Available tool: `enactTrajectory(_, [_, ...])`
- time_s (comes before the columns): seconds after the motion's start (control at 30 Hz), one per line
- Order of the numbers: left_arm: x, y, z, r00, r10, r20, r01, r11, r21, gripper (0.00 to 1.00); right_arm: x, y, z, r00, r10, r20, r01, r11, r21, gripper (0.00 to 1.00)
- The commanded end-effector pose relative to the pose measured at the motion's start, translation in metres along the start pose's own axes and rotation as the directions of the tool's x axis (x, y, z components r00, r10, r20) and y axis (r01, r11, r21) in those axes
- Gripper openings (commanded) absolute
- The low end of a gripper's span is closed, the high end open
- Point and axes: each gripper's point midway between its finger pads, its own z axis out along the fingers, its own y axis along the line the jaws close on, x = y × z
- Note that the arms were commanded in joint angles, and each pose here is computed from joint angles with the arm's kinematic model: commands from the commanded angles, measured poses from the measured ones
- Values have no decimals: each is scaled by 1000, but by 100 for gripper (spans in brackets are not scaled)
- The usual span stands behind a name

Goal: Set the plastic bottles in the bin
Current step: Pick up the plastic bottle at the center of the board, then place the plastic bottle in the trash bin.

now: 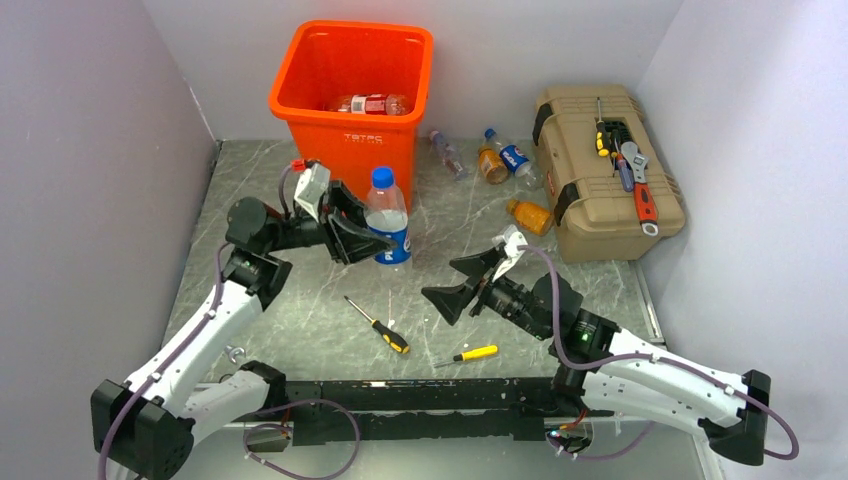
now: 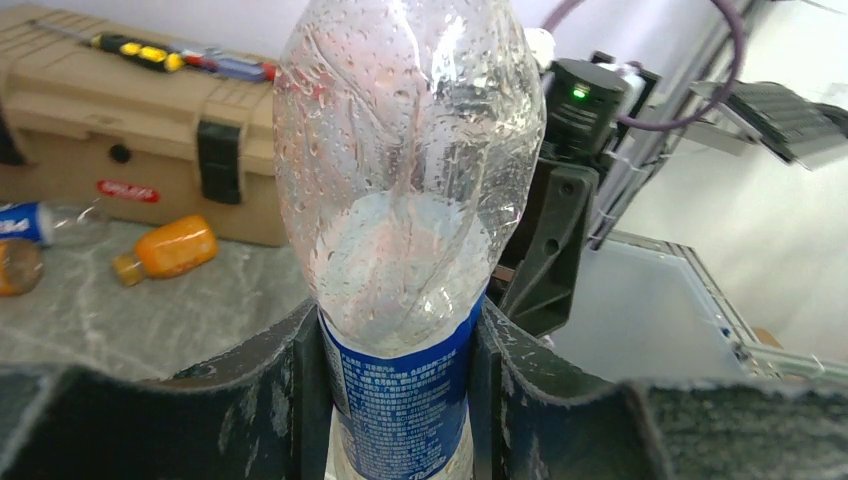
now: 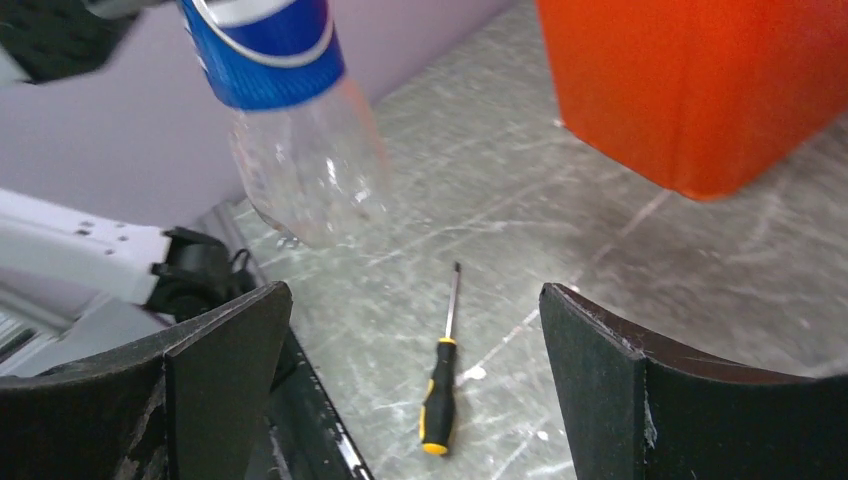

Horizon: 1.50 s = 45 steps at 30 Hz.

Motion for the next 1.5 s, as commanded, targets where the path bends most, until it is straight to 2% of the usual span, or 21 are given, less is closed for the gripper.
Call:
enactTrajectory(0.0, [-24, -50, 0, 984, 126, 126, -148, 972, 183, 34, -32, 40, -4, 993, -9, 119, 33, 978, -205, 100])
enactTrajectory(0.1, [-23, -52, 1, 985, 99, 138, -125, 972, 197, 34, -42, 44, -2, 983, 0, 182, 42, 974, -224, 100])
enactTrajectory(0.37, [-13, -44, 6, 991, 43, 128, -69, 977, 203, 33, -55, 67, 26, 975, -19, 220, 87, 949, -303, 100])
enactTrajectory(0.57, [-5, -43, 10, 994, 38, 102, -57, 980, 192, 33, -58, 63, 50, 972, -24, 235, 86, 962, -260, 98])
enactTrajectory(0.8, [1, -41, 14, 996, 30, 81, -45, 981, 187, 34, -60, 68, 61, 971, -24, 238, 89, 959, -269, 87])
enactTrajectory(0.93, [3, -40, 14, 997, 21, 77, -35, 982, 187, 34, -60, 69, 63, 972, -30, 233, 95, 958, -270, 70])
enactTrajectory(1.0, [4, -39, 15, 997, 17, 72, -30, 984, 178, 41, -59, 69, 63, 973, -33, 227, 96, 958, -272, 62])
enactTrajectory(1.13, [4, -37, 14, 998, 26, 65, -36, 987, 155, 68, -56, 65, 59, 976, -42, 216, 99, 961, -260, 45])
enactTrajectory(1.2, [4, -34, 14, 998, 15, 64, -23, 991, 135, 83, -57, 61, 55, 974, -40, 225, 96, 965, -244, 40])
enactTrajectory(1.3, [3, -32, 15, 998, 15, 65, -23, 992, 123, 99, -57, 57, 49, 972, -54, 229, 108, 968, -229, 36])
enactTrajectory(1.47, [-4, -31, 11, 993, 68, 92, -75, 995, 71, 100, -27, 43, 45, 980, -147, 135, 172, 966, -194, 30])
